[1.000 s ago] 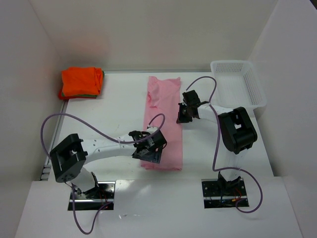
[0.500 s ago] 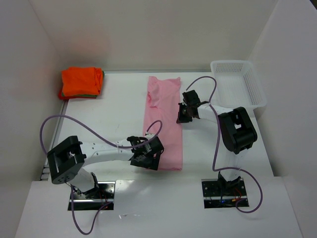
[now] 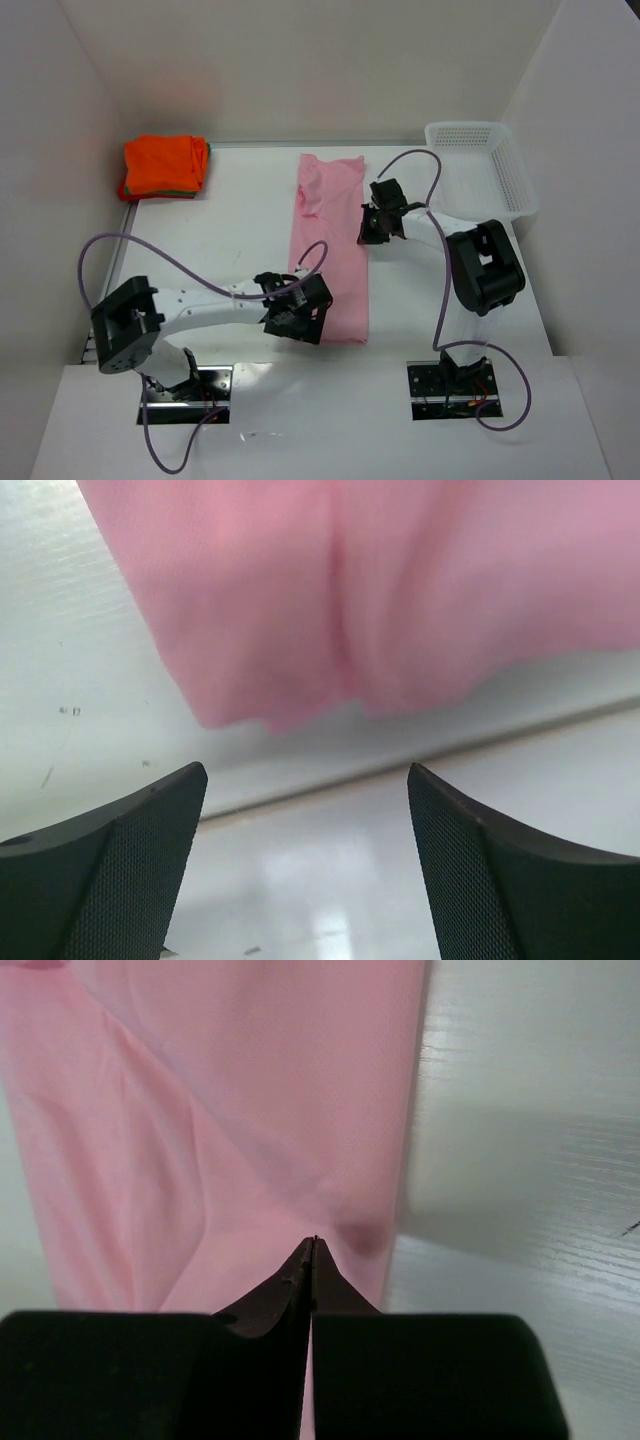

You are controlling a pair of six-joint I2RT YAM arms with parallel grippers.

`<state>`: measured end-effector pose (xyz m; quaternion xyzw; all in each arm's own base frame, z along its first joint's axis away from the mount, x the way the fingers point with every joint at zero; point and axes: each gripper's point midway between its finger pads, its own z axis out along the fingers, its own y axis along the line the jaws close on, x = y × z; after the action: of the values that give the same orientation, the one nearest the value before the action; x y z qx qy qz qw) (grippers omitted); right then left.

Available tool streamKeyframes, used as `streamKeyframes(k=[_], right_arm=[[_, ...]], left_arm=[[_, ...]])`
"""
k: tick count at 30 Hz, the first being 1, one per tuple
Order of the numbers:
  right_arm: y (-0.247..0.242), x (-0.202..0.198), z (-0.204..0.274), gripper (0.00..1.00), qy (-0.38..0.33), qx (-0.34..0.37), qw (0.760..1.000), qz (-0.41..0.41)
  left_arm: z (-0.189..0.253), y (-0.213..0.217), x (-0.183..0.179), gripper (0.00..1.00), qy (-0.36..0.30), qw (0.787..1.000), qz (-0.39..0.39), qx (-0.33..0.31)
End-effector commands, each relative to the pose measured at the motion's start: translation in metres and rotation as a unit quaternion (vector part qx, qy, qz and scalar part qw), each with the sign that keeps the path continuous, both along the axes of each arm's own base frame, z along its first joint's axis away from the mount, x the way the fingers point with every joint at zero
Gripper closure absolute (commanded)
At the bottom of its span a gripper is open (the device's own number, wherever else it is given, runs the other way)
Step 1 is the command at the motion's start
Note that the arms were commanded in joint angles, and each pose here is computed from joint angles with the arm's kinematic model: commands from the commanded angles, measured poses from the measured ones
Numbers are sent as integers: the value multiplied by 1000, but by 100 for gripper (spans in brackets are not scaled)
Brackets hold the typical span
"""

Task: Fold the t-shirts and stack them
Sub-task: Rotate the tshirt 90 degrees

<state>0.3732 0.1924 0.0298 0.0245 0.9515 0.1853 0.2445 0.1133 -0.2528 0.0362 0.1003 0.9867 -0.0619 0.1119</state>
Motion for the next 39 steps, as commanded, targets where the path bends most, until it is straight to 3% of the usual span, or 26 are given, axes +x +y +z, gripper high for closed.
streamKeyframes(k=[1, 3, 5, 8, 10, 11, 13, 19, 23, 27, 39], right_arm=[[7, 12, 51, 97, -62, 17, 998, 6], [10, 11, 60, 93, -68, 28, 997, 13], [16, 11, 80, 78, -84, 49, 995, 19], [26, 12, 109, 69, -115, 85, 989, 32], [35, 11, 119, 76, -125, 109, 985, 51], [39, 11, 123, 88, -130, 118, 983, 58], [45, 13, 135, 100, -146, 138, 977, 67], [72, 22, 125, 100, -136, 164, 971, 104], [96, 30, 114, 100, -130, 165, 968, 136], [109, 39, 95, 100, -117, 175, 963, 166], [124, 28, 23, 100, -45, 192, 956, 218]], left_arm=[[67, -16, 6, 11, -38, 996, 0, -82], [87, -18, 9, 11, -55, 993, 6, -108], [115, -17, 17, 11, -93, 985, 19, -144], [133, -18, 27, 11, -138, 971, 31, -191], [144, -30, 35, 14, -169, 958, 24, -231], [146, -33, 37, 21, -178, 953, 20, -245], [147, -47, 39, 31, -186, 942, 5, -278], [119, -76, 45, 52, -175, 946, -28, -271], [100, -85, 46, 72, -162, 952, -45, -254], [94, -89, 50, 98, -168, 952, -42, -254], [43, -134, 39, 100, -107, 947, -92, -288]])
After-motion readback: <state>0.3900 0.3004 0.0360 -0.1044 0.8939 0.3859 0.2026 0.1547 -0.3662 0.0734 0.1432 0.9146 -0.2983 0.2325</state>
